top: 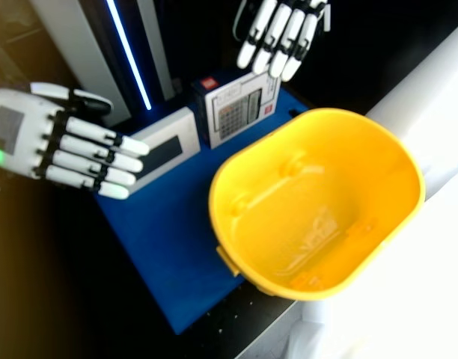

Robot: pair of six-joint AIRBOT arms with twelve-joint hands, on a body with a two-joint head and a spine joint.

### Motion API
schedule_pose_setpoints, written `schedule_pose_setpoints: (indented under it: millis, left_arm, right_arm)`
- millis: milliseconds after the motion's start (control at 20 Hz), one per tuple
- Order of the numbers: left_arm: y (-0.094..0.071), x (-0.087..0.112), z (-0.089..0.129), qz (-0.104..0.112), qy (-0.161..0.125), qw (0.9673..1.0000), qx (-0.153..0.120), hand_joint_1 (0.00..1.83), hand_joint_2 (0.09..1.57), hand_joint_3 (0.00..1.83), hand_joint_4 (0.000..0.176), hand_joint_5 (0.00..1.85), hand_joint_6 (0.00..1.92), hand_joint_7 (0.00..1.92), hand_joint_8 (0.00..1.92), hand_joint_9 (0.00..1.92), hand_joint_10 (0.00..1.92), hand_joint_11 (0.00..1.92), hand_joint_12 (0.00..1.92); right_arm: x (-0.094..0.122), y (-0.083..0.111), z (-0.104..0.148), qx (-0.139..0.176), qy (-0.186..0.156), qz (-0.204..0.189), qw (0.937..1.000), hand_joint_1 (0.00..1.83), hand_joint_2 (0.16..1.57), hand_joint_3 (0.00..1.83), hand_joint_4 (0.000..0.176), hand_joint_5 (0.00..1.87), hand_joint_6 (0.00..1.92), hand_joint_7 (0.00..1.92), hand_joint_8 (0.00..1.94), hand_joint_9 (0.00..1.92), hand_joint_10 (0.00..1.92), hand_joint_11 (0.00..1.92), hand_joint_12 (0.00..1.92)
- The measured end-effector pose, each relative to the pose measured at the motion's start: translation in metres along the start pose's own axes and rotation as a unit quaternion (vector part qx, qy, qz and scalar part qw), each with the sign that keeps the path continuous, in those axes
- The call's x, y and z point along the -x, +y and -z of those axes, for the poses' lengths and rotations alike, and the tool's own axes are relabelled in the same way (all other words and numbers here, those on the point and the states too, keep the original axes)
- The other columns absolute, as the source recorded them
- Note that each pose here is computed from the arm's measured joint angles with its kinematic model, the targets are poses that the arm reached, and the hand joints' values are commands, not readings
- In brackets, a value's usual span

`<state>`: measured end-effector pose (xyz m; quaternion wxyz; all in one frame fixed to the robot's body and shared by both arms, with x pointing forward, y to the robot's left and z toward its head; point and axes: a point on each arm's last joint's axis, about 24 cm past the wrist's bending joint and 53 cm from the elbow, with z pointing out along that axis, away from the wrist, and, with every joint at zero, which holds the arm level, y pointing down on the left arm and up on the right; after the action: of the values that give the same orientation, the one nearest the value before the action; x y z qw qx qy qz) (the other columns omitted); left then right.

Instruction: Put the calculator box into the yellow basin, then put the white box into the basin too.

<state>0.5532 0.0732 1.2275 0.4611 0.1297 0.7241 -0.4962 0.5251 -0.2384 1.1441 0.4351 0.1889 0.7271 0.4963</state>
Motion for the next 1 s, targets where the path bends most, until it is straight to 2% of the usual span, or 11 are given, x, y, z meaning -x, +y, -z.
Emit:
schedule_pose_setpoints:
  millis: [150, 250, 400, 550, 600, 700, 800, 850, 900, 950, 1000]
  left_arm:
    - [-0.001, 0.001, 0.0, 0.001, -0.001, 1.0, -0.003, 0.75, 0.79, 0.0, 0.0, 0.31, 0.02, 0.29, 0.02, 0.14, 0.41, 0.0, 1.12]
    - [0.0, -0.001, -0.002, 0.002, 0.001, 1.0, -0.002, 0.73, 0.79, 0.0, 0.0, 0.3, 0.01, 0.28, 0.01, 0.12, 0.38, 0.0, 1.01]
    - [0.018, -0.022, -0.01, 0.017, 0.027, 0.9994, 0.016, 0.71, 0.81, 0.01, 0.0, 0.33, 0.01, 0.32, 0.01, 0.19, 0.39, 0.0, 1.23]
    - [0.053, -0.048, -0.013, 0.044, 0.056, 0.9958, 0.058, 0.64, 0.82, 0.0, 0.0, 0.38, 0.02, 0.4, 0.03, 0.25, 0.44, 0.0, 1.4]
    - [0.061, -0.055, -0.014, 0.056, 0.062, 0.9943, 0.067, 0.63, 0.82, 0.0, 0.0, 0.39, 0.02, 0.44, 0.03, 0.28, 0.46, 0.0, 1.44]
    - [0.081, -0.074, -0.012, 0.08, 0.082, 0.9892, 0.091, 0.63, 0.81, 0.0, 0.0, 0.41, 0.02, 0.45, 0.03, 0.29, 0.45, 0.0, 1.43]
    - [0.088, -0.083, -0.012, 0.092, 0.09, 0.9864, 0.102, 0.65, 0.84, 0.01, 0.0, 0.44, 0.02, 0.47, 0.02, 0.3, 0.42, 0.0, 1.43]
    - [0.09, -0.082, -0.012, 0.097, 0.088, 0.9862, 0.102, 0.73, 0.89, 0.02, 0.0, 0.5, 0.03, 0.52, 0.03, 0.34, 0.43, 0.0, 1.46]
    - [0.09, -0.082, -0.012, 0.103, 0.087, 0.9857, 0.101, 0.89, 0.98, 0.01, 0.0, 0.66, 0.06, 0.67, 0.06, 0.51, 0.54, 0.26, 1.52]
    - [0.089, -0.083, -0.012, 0.108, 0.086, 0.9856, 0.098, 1.03, 1.03, 0.02, 0.0, 0.76, 0.08, 0.81, 0.1, 0.65, 0.63, 0.46, 1.5]
    - [0.086, -0.081, -0.013, 0.115, 0.082, 0.9858, 0.091, 1.19, 1.12, 0.02, 0.0, 0.78, 0.94, 0.97, 0.87, 0.85, 0.74, 0.69, 1.39]
  right_arm:
    - [0.0, 0.0, 0.0, 0.0, 0.0, 0.0, 1.0, 0.62, 0.81, 0.0, 0.0, 0.57, 0.1, 0.55, 0.17, 0.37, 0.56, 0.05, 1.31]
    - [-0.001, -0.003, -0.001, 0.002, 0.0, -0.004, 1.0, 0.62, 0.82, 0.0, 0.0, 0.61, 0.08, 0.6, 0.14, 0.43, 0.53, 0.1, 1.31]
    - [-0.005, -0.013, -0.002, -0.003, 0.0, -0.012, 0.9999, 0.64, 0.83, 0.0, 0.0, 0.61, 0.06, 0.61, 0.12, 0.43, 0.54, 0.08, 1.35]
    - [-0.008, -0.036, -0.014, -0.027, -0.002, -0.02, 0.9994, 0.63, 0.83, 0.0, 0.0, 0.6, 0.03, 0.61, 0.11, 0.32, 0.72, 0.0, 1.45]
    - [-0.011, -0.041, -0.019, -0.03, 0.0, -0.024, 0.9993, 0.63, 0.83, 0.0, 0.0, 0.61, 0.03, 0.61, 0.11, 0.33, 0.79, 0.06, 1.44]
    - [-0.023, -0.05, -0.029, -0.036, 0.012, -0.037, 0.9986, 0.69, 0.82, 0.0, 0.0, 0.63, 0.03, 0.63, 0.13, 0.31, 0.86, 0.06, 1.48]
    - [-0.031, -0.052, -0.032, -0.037, 0.02, -0.043, 0.9982, 0.84, 0.91, 0.01, 0.0, 0.69, 0.06, 0.67, 0.16, 0.38, 0.84, 0.09, 1.49]
    - [-0.03, -0.052, -0.032, -0.037, 0.019, -0.042, 0.9982, 1.02, 1.0, 0.01, 0.0, 0.83, 0.15, 0.78, 0.37, 0.5, 0.98, 0.25, 1.54]
    - [-0.03, -0.053, -0.032, -0.038, 0.019, -0.042, 0.9982, 1.17, 1.11, 0.01, 0.0, 0.89, 0.86, 0.92, 0.97, 0.73, 1.06, 0.52, 1.56]
    - [-0.031, -0.055, -0.032, -0.042, 0.021, -0.041, 0.9981, 1.33, 1.14, 0.0, 0.0, 0.88, 1.04, 0.9, 1.1, 0.82, 1.28, 0.66, 1.57]
    - [-0.03, -0.054, -0.032, -0.042, 0.021, -0.042, 0.998, 1.35, 1.17, 0.01, 0.0, 0.86, 0.99, 0.82, 1.27, 0.81, 1.47, 0.8, 1.7]
